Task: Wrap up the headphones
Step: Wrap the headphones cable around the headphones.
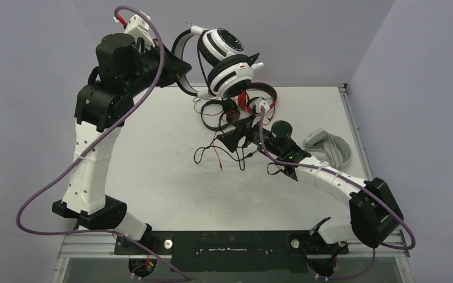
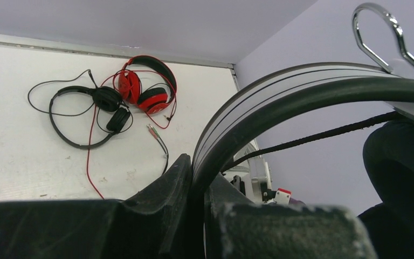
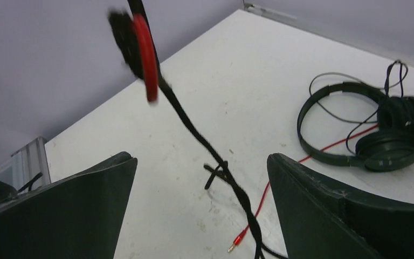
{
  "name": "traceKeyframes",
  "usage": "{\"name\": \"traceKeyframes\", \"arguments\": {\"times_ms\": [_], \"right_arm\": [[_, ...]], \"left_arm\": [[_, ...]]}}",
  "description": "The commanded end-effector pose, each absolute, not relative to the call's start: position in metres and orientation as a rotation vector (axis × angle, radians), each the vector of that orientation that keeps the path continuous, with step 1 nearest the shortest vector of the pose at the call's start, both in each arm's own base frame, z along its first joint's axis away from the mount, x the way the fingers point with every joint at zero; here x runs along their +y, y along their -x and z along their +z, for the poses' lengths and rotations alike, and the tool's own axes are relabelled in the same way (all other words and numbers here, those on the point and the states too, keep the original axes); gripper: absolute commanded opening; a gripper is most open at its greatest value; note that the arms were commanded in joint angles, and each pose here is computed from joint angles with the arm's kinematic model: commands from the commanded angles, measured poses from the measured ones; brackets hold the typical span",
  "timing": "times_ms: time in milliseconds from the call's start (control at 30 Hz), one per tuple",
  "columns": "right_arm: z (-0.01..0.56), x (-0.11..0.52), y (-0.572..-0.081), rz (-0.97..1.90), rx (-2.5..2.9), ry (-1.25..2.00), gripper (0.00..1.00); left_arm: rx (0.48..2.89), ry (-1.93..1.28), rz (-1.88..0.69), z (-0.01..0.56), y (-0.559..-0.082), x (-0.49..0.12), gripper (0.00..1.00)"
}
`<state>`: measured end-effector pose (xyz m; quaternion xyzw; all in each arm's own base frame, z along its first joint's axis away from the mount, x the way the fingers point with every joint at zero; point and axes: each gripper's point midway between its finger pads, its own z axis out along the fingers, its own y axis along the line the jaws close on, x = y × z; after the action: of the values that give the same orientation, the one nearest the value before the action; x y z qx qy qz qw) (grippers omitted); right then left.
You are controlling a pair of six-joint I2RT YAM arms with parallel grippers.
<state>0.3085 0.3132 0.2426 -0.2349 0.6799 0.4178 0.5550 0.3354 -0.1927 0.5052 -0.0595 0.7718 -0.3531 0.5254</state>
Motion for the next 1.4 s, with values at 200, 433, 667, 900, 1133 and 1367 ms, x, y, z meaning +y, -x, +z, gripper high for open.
{"name": "traceKeyframes", "arguments": {"times_ms": [200,433,667,900,1133,1367], "right_arm": [[0.271,0.360,-0.339,1.123,1.429,0.573,0.65],[0.218,0.371,-0.302,1.240,1.535,0.575,0.04],[0.174,0.362,-0.229,1.252,1.684,0.623,0.00],[0.178,0.363,-0.168,1.229,1.743,0.750,0.00],[0.217,0.351,-0.164,1.105,1.775,0.829,0.03],[0.267,0.340,-0.191,0.876,1.797,0.864,0.00]], "left_arm": [[1.689,0.233,-0.949,0.552,-0.330,-0.182,0.00],[1.694,0.327,-0.911,0.538,-0.356,-0.162,0.00],[1.682,0.524,-0.808,0.500,-0.422,-0.101,0.00],[1.700,0.826,-0.488,0.426,-0.471,-0.031,0.00],[1.829,0.820,-0.200,0.352,-0.476,-0.005,0.00],[1.880,0.507,0.265,0.310,-0.446,-0.009,0.00]]}}
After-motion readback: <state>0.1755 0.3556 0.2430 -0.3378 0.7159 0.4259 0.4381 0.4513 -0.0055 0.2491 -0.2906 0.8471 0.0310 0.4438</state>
